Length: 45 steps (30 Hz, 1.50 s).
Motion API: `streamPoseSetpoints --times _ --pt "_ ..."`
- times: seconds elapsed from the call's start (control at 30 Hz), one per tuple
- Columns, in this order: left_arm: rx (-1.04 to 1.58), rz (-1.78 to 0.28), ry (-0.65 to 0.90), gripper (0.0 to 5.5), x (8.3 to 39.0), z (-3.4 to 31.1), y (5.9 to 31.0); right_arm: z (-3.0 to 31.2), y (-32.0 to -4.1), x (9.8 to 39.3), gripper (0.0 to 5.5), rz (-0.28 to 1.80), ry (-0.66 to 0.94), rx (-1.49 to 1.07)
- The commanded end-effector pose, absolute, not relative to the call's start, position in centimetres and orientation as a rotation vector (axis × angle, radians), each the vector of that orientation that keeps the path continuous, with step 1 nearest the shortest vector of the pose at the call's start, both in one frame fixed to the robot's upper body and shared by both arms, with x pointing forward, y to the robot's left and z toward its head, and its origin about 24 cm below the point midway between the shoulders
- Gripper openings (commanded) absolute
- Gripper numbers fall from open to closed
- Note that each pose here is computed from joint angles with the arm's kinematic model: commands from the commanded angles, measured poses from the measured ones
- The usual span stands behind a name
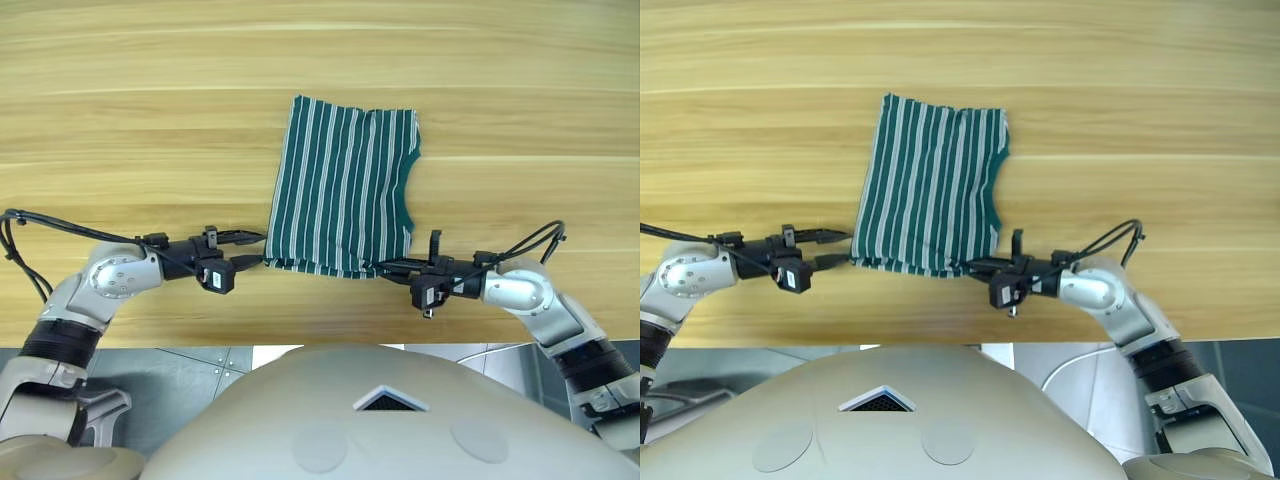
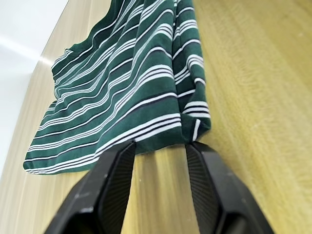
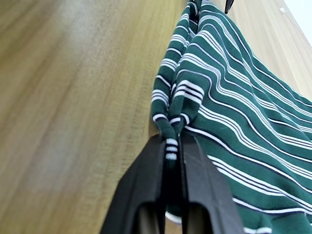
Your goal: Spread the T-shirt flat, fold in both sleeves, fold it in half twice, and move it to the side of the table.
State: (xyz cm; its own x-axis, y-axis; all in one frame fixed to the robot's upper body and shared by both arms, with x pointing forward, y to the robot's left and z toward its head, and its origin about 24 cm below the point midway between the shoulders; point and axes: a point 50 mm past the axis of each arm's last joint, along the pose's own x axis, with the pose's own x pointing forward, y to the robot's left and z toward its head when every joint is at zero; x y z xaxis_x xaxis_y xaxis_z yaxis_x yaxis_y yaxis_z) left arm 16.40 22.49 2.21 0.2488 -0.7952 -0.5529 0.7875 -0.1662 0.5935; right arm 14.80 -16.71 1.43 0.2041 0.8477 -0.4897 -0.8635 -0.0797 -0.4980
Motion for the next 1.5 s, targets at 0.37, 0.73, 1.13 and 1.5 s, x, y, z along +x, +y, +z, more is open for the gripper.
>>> streamPoseSetpoints --times 0.37,0.73,1.13,1.5 --pt "1.047 -1.501 0.062 1.91 15.2 -0.1 21.7 0.7 -17.5 14.5 0.16 1.426 0.099 -0.877" --pt "1.035 -1.558 0.069 1.71 15.0 -0.3 21.5 0.6 -17.4 14.4 0.16 1.428 0.1 -0.871" --pt "1.013 -1.579 0.07 0.13 15.0 0.0 21.4 0.7 -17.4 14.5 0.16 1.418 0.093 -0.876" --pt "0.888 -1.622 -0.042 0.1 14.2 1.4 19.4 2.4 -18.7 13.7 0.16 1.486 0.077 -0.857"
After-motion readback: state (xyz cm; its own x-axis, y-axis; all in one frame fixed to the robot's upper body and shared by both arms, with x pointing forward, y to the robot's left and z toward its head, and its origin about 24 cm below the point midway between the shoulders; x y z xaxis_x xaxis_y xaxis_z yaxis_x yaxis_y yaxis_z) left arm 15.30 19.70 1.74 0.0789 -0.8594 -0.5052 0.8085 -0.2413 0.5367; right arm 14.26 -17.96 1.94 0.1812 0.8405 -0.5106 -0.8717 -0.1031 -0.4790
